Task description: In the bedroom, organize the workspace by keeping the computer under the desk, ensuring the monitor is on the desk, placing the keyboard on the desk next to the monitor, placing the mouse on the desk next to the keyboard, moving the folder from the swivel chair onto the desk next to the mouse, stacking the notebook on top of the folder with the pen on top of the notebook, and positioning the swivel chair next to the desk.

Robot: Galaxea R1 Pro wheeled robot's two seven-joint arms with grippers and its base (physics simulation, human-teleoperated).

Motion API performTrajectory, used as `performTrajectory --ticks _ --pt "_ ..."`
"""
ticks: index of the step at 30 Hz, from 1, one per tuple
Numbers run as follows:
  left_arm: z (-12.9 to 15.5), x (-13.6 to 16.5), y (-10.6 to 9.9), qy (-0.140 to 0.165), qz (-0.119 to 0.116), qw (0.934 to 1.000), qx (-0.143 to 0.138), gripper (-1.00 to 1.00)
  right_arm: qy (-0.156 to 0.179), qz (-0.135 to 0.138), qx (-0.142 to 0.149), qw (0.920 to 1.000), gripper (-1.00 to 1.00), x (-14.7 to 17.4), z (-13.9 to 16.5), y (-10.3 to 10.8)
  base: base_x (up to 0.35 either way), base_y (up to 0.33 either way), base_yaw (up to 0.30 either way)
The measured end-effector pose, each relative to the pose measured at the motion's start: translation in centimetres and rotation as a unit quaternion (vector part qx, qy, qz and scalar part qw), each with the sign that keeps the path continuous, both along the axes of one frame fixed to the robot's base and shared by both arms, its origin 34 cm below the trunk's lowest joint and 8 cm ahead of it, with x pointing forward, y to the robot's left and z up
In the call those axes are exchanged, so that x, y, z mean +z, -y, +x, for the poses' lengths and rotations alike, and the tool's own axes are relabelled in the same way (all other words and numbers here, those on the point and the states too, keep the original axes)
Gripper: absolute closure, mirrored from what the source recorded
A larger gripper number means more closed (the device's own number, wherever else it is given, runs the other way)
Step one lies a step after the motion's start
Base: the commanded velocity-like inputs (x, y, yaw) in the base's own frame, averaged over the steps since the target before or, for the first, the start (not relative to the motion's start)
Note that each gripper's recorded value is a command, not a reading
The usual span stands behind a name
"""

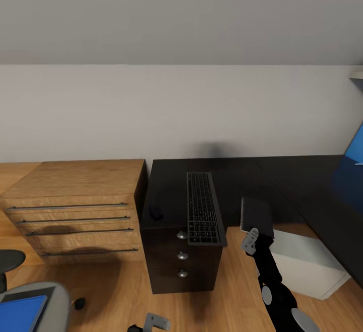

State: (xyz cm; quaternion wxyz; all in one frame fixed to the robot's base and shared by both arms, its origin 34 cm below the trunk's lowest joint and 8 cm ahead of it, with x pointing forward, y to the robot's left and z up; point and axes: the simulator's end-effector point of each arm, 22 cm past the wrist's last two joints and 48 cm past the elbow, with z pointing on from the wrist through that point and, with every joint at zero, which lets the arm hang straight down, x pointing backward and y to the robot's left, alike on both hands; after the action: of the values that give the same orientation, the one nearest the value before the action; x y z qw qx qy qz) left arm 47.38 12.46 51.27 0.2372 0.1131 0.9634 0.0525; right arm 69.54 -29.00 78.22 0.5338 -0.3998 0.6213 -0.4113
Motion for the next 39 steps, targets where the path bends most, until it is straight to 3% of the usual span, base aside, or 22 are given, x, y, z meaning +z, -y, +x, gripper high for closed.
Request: performTrajectory --ticks 11,39 --pt "0.0 0.0 0.2 0.000 -0.001 1.0000 -0.001 -1.00 -0.018 0.002 0.003 0.9998 1.00 -1.1 -0.2 -0.3 0.134 -0.003 0.000" --pt "-0.1 0.0 0.4 -0.001 -0.002 1.0000 0.000 -1.00 -0.051 0.002 0.004 0.9987 1.00 -2.9 -0.6 -0.2 0.011 0.000 0.000"
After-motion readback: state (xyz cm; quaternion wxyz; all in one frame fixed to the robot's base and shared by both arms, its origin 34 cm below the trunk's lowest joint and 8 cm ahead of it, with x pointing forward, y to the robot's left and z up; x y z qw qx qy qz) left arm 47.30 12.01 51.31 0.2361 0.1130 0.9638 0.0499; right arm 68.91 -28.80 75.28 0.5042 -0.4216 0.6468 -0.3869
